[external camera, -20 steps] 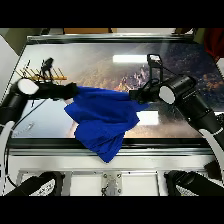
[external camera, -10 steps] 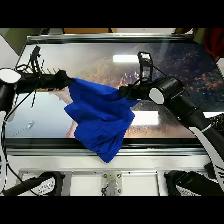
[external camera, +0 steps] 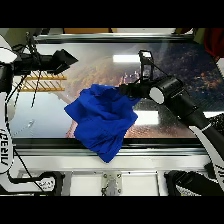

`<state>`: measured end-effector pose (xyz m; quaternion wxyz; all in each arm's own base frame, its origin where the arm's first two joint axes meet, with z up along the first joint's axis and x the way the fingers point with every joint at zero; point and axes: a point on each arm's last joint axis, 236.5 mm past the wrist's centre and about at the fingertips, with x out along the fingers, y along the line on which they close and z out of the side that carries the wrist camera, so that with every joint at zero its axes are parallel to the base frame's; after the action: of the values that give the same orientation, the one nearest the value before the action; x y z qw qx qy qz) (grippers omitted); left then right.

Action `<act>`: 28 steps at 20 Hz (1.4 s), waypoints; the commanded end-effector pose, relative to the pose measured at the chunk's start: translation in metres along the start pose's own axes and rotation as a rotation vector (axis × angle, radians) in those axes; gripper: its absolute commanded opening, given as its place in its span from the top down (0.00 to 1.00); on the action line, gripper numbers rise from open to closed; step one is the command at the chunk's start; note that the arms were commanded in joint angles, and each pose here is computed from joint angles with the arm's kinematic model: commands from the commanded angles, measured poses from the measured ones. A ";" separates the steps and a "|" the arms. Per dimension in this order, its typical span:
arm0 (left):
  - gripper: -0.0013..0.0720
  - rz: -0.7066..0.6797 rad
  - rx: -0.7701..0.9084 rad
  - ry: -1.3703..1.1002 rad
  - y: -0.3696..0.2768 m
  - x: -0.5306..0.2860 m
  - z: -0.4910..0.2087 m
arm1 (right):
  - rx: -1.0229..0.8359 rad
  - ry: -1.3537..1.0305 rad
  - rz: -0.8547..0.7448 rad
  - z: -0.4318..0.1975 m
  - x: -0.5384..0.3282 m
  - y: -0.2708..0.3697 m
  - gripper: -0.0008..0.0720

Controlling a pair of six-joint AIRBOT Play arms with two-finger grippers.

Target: Fold the clothes and pants, and hang the long-sleeved shirts on hangers.

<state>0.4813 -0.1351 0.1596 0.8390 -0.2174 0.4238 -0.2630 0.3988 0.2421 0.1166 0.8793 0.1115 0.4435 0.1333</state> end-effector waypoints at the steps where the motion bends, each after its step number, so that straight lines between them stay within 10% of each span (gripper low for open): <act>1: 0.08 0.220 0.187 0.131 0.016 0.005 -0.054 | 0.006 -0.005 -0.002 0.002 0.000 -0.002 0.98; 10: 0.08 0.377 0.490 0.114 0.004 0.138 -0.134 | 0.015 0.033 -0.003 -0.007 -0.001 -0.002 0.98; 18: 0.08 0.489 0.395 0.162 0.053 0.183 -0.102 | 0.010 0.062 -0.022 -0.014 -0.001 -0.006 0.98; 23: 0.96 0.522 0.350 0.116 0.060 0.157 -0.062 | -0.020 0.061 -0.040 -0.009 -0.002 -0.018 0.98; 28: 0.97 0.506 0.369 -0.058 -0.004 0.049 0.009 | -0.129 0.072 -0.130 0.034 -0.057 -0.063 0.98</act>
<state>0.5272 -0.1852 0.0730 0.9024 0.0447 0.4123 -0.1171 0.4036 0.1955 0.1344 0.8756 0.0668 0.4649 0.1129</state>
